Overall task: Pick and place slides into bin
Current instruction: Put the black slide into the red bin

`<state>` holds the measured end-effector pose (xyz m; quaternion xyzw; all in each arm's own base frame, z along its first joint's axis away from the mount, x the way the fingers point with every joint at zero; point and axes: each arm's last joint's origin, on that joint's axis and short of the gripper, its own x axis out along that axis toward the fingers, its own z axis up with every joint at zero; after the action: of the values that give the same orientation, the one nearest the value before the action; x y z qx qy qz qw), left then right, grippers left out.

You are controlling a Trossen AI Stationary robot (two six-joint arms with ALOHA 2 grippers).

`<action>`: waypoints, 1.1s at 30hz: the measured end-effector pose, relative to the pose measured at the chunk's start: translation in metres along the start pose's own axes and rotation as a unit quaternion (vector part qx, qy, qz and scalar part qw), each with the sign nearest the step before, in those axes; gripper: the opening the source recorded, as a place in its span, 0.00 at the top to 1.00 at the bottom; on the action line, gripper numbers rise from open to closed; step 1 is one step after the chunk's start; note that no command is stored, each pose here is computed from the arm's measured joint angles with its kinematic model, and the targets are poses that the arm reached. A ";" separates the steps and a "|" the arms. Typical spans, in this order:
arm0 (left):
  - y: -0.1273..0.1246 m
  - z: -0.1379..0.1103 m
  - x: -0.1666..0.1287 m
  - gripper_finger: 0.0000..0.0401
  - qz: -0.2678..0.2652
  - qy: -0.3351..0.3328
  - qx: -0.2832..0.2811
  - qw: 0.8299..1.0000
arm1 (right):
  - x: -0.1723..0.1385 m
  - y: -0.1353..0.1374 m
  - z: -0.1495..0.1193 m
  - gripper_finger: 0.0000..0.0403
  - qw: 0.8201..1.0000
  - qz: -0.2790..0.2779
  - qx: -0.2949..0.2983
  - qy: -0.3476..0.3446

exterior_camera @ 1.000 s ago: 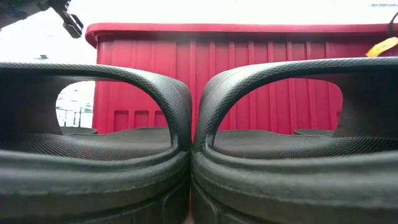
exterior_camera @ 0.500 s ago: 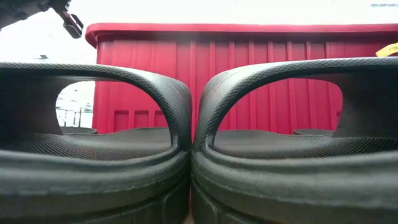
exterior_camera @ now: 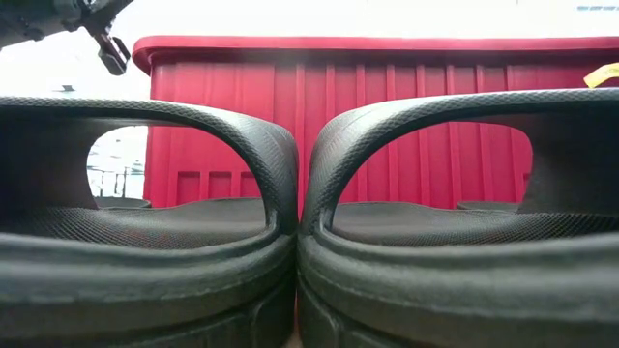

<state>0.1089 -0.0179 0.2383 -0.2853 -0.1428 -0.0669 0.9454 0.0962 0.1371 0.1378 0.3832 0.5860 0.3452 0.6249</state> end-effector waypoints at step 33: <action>-0.001 0.001 0.000 0.94 -0.005 -0.004 0.000 1.000 | -0.015 0.045 0.006 1.00 0.999 0.032 -0.034 -0.004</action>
<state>0.1085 -0.0180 0.2394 -0.2847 -0.1482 -0.0709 0.9444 0.1018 0.1442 0.1852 0.3815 0.5591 0.3833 0.6285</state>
